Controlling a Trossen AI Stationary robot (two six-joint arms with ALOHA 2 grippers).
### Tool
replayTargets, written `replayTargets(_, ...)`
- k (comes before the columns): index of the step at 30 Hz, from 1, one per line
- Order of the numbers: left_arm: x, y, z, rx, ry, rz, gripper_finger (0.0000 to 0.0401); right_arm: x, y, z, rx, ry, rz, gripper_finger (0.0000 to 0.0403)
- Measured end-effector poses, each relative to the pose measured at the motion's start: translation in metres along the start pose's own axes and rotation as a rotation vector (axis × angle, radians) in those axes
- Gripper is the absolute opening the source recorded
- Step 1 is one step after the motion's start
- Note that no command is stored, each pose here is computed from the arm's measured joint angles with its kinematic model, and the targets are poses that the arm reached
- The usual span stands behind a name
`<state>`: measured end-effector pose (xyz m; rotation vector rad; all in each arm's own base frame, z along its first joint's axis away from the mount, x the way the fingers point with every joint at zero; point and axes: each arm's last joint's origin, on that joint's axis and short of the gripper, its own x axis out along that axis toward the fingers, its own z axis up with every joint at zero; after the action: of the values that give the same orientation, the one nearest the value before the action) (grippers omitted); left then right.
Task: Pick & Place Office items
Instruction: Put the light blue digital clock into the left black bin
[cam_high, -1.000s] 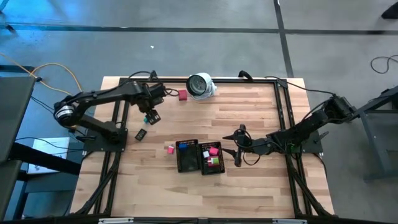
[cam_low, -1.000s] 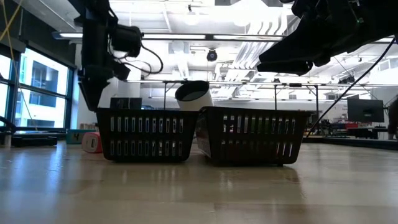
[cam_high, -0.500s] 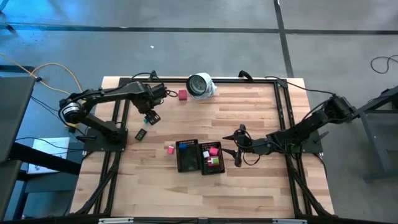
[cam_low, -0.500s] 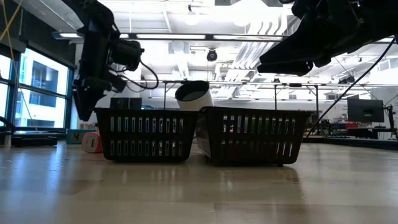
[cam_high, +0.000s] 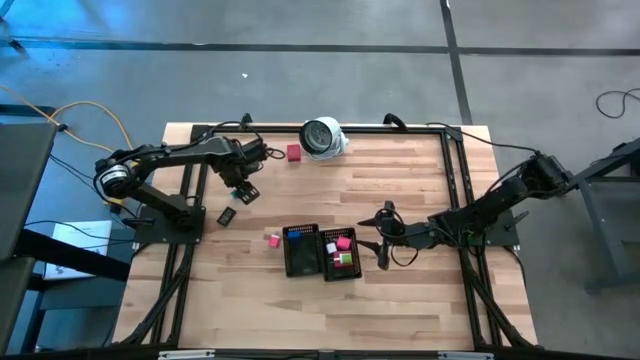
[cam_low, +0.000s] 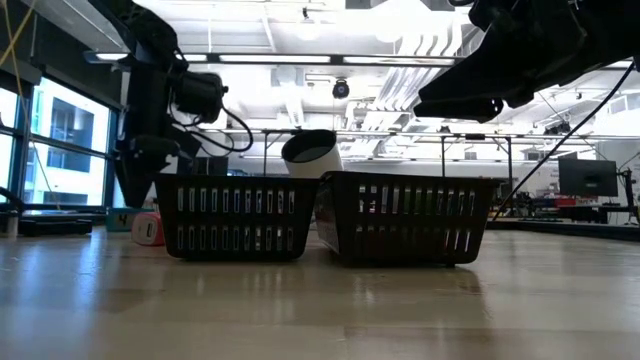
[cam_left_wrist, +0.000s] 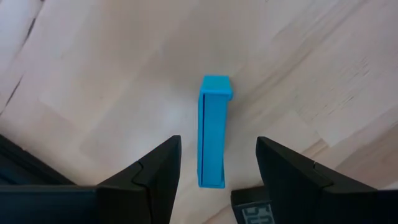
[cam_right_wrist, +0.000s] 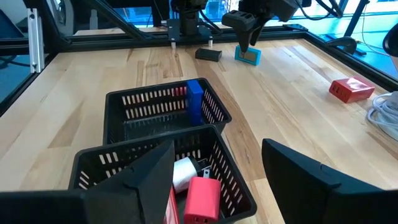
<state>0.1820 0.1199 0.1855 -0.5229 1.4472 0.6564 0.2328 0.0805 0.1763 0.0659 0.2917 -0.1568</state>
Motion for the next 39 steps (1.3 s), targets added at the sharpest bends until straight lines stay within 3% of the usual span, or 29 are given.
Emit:
replayTargets(34, 0.017, 0.0, -0.006, -0.027, -0.009, -0.002, 0.0199, 0.0, 0.0, 0.0, 0.0, -0.001, 0.0, 0.0229)
replayTargets(39, 0.026, -0.001, -0.005, -0.029, 0.03, 0.008, 0.0169, 0.0, 0.0, 0.0, 0.0, 0.0, 0.002, 0.0229)
